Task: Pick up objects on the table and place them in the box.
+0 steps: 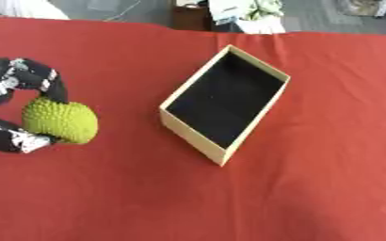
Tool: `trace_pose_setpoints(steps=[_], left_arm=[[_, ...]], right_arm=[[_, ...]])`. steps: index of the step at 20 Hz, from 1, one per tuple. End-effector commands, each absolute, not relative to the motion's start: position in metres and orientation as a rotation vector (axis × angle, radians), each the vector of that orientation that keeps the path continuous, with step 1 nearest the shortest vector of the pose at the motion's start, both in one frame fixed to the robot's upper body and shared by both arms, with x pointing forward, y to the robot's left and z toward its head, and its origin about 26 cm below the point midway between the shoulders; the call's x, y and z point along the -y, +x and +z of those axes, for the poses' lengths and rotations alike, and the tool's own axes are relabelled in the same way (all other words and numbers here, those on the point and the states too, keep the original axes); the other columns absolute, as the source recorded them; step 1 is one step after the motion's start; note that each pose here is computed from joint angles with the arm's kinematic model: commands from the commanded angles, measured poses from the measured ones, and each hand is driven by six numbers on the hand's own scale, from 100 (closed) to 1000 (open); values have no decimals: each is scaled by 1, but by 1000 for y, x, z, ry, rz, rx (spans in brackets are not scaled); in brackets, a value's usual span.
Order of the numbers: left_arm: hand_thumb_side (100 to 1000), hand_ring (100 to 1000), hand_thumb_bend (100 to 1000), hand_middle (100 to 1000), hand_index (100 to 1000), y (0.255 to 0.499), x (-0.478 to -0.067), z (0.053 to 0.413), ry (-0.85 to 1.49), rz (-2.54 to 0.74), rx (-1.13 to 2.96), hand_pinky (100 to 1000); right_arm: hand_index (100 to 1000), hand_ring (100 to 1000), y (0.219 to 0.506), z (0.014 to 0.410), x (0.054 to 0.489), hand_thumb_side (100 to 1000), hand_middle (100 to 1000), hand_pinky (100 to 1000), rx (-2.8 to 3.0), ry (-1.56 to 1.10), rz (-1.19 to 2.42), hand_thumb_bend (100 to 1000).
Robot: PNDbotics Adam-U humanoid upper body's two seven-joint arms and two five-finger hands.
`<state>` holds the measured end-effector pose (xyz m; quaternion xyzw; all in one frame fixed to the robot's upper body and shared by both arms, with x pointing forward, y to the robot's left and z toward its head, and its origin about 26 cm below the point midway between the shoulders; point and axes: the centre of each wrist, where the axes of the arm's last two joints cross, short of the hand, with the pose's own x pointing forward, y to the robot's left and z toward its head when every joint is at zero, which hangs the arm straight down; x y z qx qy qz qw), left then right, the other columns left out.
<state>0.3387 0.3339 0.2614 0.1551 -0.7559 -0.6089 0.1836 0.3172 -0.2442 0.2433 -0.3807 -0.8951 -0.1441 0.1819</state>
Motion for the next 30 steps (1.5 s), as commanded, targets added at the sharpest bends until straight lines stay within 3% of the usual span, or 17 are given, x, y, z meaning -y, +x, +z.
trace_pose_setpoints(steps=[1,9,16,17,30], left_arm=[[100,515,261,519,597,332,-337,288,450,-2360,1997,415],[100,505,237,512,586,352,-330,319,454,-2276,2188,408],[100,476,159,494,567,371,-322,333,391,-2154,2362,396],[100,474,148,491,565,375,-322,333,376,-2125,2386,394],[100,490,186,503,581,390,-307,343,335,-2076,2469,413]], right_arm=[[552,927,313,254,248,532,522,801,2562,-1111,-431,100],[555,910,314,265,246,538,527,800,2601,-1139,-474,100],[559,894,316,277,229,515,531,800,2690,-1045,-468,100],[559,894,316,277,226,543,532,800,2699,-1019,-469,100],[558,898,315,278,201,539,530,802,2763,-813,-406,100]])
